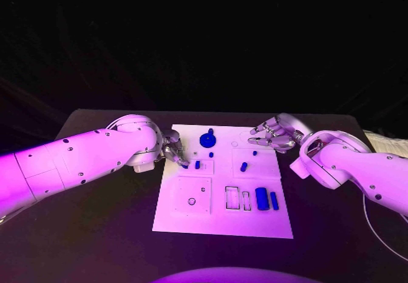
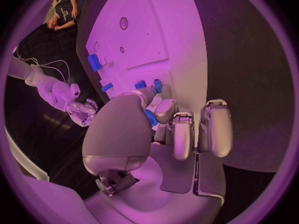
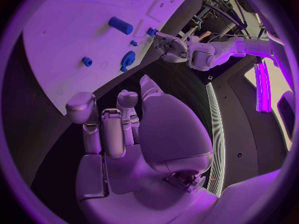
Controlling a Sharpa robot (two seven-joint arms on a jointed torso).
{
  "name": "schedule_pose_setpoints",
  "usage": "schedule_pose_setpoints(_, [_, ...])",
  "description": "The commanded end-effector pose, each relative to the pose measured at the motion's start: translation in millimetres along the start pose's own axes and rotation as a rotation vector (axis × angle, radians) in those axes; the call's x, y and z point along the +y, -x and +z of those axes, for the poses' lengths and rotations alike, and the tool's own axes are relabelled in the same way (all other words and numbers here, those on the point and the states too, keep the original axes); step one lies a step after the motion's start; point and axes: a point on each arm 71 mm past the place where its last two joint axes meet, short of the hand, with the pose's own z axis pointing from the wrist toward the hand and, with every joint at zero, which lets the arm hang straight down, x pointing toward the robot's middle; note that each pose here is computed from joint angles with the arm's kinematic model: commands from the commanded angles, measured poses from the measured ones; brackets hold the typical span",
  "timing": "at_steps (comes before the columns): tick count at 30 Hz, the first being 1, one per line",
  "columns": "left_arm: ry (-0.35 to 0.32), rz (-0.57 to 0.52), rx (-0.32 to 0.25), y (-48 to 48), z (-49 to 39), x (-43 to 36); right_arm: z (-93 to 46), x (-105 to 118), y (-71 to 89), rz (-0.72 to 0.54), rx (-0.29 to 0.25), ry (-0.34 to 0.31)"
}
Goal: Assemble the parts on the task board
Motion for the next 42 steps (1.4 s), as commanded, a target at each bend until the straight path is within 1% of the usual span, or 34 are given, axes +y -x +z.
schedule_pose_setpoints(1, [0.003, 0.023, 0.037, -5.6, 1.9, -2.6, -0.1, 1.1, -1.8, -0.002, 0.015, 0.011])
schedule_pose_setpoints(14, [0.05, 0.018, 0.108, -12.3, 10.3, -3.2, -0.5, 2.0, -2.2, -0.001, 0.017, 0.013])
schedule_pose_setpoints(19, [0.062, 0.028, 0.12, -13.7, 11.9, -3.2, -0.7, 2.0, -2.2, -0.001, 0.018, 0.013])
schedule_pose_setpoints(23, [0.073, 0.044, 0.11, -13.0, 12.9, -3.1, -0.9, 2.1, -2.1, 0.0, 0.018, 0.013])
schedule_pose_setpoints(30, [0.079, 0.041, 0.086, -11.2, 14.0, -3.8, -0.8, 2.2, -2.3, 0.0, 0.019, 0.013])
schedule_pose_setpoints(42, [0.069, 0.037, 0.06, -10.7, 13.5, -9.3, -0.1, 2.2, -2.7, 0.0, 0.02, 0.013])
